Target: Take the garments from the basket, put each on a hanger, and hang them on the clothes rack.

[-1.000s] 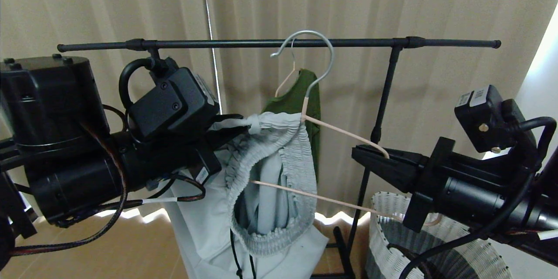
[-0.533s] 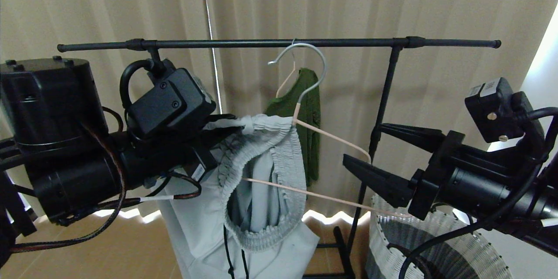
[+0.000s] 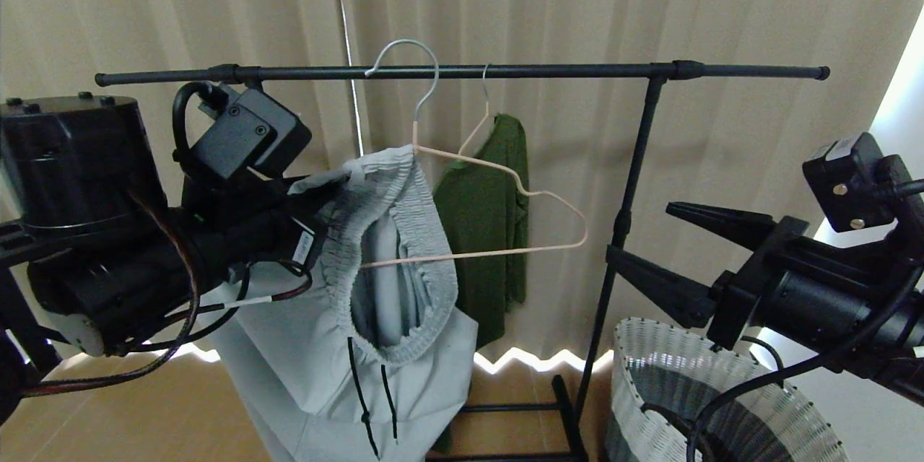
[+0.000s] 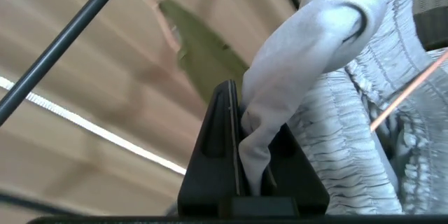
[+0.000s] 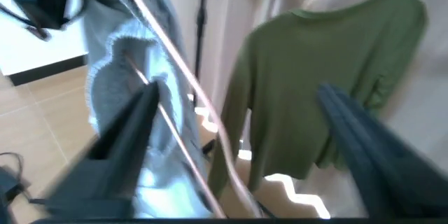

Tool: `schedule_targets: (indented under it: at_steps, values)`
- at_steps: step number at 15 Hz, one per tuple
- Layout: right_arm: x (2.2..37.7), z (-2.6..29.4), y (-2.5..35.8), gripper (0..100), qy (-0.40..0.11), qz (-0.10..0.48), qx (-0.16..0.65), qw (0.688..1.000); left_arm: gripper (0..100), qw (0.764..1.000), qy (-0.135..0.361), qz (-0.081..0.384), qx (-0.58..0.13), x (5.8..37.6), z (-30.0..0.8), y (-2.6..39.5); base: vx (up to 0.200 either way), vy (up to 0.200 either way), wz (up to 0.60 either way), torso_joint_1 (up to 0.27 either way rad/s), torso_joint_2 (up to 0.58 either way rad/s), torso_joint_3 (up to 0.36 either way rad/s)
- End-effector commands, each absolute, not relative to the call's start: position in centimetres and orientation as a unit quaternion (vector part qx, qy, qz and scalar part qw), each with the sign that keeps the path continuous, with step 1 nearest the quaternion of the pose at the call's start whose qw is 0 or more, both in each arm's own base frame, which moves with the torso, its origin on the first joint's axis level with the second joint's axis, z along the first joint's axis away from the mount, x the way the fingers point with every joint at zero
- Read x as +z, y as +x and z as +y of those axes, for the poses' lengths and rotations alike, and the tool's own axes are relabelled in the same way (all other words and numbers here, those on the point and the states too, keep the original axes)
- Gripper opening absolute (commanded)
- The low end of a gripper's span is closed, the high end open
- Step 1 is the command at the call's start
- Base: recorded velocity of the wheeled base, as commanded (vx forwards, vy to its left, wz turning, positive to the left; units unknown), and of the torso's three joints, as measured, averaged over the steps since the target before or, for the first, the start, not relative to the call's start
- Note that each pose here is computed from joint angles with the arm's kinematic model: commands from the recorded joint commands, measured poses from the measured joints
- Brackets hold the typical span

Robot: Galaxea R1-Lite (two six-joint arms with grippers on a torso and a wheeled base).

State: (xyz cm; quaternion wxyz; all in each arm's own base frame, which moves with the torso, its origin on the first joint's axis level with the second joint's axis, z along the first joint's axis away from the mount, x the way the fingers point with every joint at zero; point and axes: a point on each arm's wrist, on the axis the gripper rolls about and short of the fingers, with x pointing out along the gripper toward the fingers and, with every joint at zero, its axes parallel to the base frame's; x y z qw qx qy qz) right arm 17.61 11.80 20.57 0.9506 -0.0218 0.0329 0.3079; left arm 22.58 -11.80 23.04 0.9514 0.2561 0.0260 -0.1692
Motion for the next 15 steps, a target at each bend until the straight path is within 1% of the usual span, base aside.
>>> schedule_targets:
  at_steps: [1,3,5,6,7,9,12,15]
  values:
    - [20.1,11.7,17.5,100,-0.024,0.041,0.307,0.950,0,0.955,0.246,0.029,-0.161,23.1,-11.8,22.8,0.000,0.000,0.00,0.000,0.00,0.000]
    - [19.7,11.6,17.4,100,-0.027,0.049,0.307,0.950,0,0.959,0.232,0.028,-0.160,23.3,-11.8,22.8,0.000,0.000,0.00,0.000,0.00,0.000]
    - [19.1,11.5,17.1,100,-0.028,0.058,0.310,0.948,0,0.966,0.201,0.026,-0.158,23.7,-11.9,22.9,0.000,0.000,0.00,0.000,0.00,0.000]
    - [19.0,11.6,17.0,100,-0.029,0.061,0.312,0.948,0,0.968,0.194,0.025,-0.157,23.8,-11.9,23.0,0.000,0.000,0.00,0.000,0.00,0.000]
    - [18.9,12.1,16.7,100,-0.029,0.061,0.327,0.943,0,0.971,0.175,0.022,-0.160,24.1,-12.2,23.0,0.000,0.000,0.00,0.000,0.00,0.000]
    - [18.8,12.8,16.3,100,-0.029,0.066,0.345,0.936,0,0.973,0.158,0.017,-0.167,24.5,-12.6,22.9,0.000,0.000,0.00,0.000,0.00,0.000]
    - [18.1,14.8,15.8,100,-0.034,0.080,0.385,0.919,0,0.974,0.118,0.001,-0.193,25.6,-14.3,22.7,0.000,0.000,0.00,0.000,0.00,0.000]
    - [18.3,15.7,15.7,100,-0.020,0.084,0.397,0.914,0,0.973,0.099,-0.004,-0.209,25.9,-14.9,22.1,0.000,0.000,0.00,0.000,0.00,0.000]
